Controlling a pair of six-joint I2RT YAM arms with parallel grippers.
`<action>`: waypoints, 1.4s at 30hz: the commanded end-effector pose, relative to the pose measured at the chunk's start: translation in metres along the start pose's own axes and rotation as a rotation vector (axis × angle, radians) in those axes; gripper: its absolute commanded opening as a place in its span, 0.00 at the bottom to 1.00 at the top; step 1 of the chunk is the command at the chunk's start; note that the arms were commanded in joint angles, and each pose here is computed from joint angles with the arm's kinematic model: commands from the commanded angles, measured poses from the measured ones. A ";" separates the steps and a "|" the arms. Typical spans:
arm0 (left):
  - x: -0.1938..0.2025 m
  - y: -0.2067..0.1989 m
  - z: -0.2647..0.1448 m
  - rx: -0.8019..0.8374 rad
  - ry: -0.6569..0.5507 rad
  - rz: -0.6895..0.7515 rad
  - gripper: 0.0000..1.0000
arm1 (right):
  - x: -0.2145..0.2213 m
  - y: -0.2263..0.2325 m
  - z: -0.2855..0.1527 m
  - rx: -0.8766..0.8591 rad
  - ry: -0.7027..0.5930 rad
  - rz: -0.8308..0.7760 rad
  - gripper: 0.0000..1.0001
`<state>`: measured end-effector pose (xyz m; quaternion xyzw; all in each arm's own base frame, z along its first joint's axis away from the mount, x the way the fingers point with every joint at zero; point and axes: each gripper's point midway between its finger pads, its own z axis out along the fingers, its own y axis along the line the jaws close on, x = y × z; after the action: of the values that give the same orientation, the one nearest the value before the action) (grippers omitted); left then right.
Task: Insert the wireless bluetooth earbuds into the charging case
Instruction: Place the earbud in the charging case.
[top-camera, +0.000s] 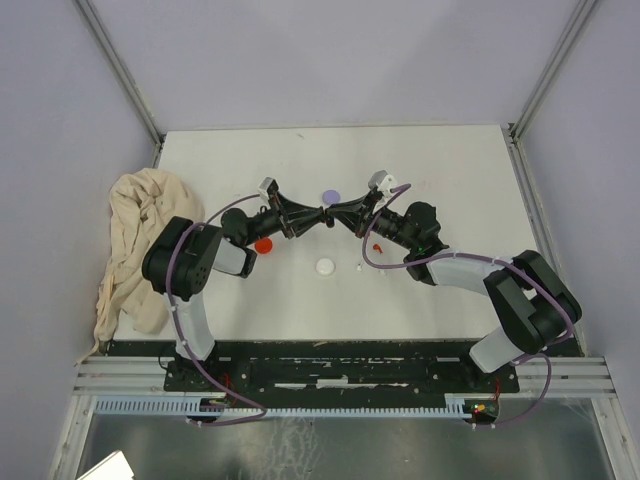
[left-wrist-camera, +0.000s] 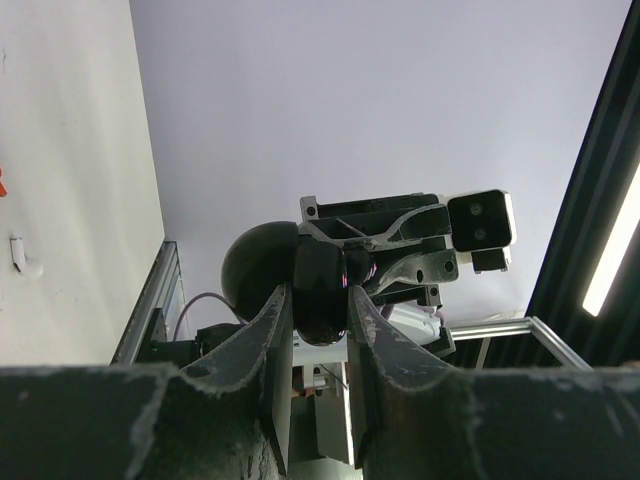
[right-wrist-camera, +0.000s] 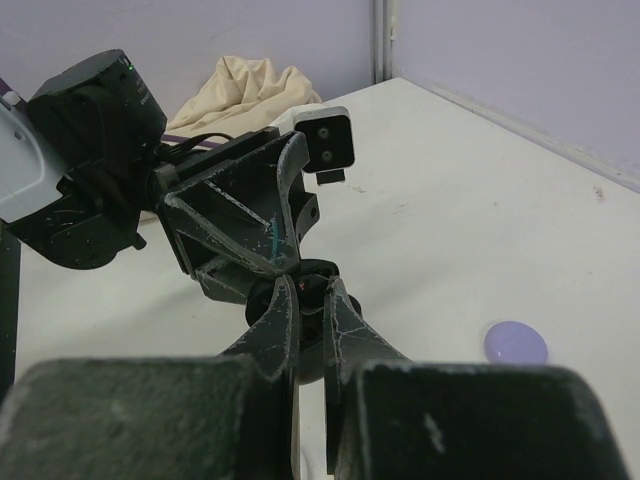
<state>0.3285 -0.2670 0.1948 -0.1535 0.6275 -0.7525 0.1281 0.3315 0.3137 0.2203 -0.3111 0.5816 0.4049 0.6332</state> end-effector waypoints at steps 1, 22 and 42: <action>0.018 -0.056 -0.001 0.178 0.051 0.172 0.03 | -0.005 0.003 0.001 -0.017 -0.028 -0.023 0.02; 0.017 -0.062 -0.001 0.191 0.043 0.170 0.03 | 0.000 -0.001 -0.001 0.008 -0.006 -0.038 0.02; 0.006 -0.067 0.005 0.212 0.012 0.156 0.03 | 0.001 0.001 -0.009 0.021 0.003 -0.026 0.21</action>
<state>0.3318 -0.2671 0.2061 -0.1502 0.6193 -0.7583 0.1375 0.3333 0.3073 0.2124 -0.3085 0.5886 0.3854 0.6402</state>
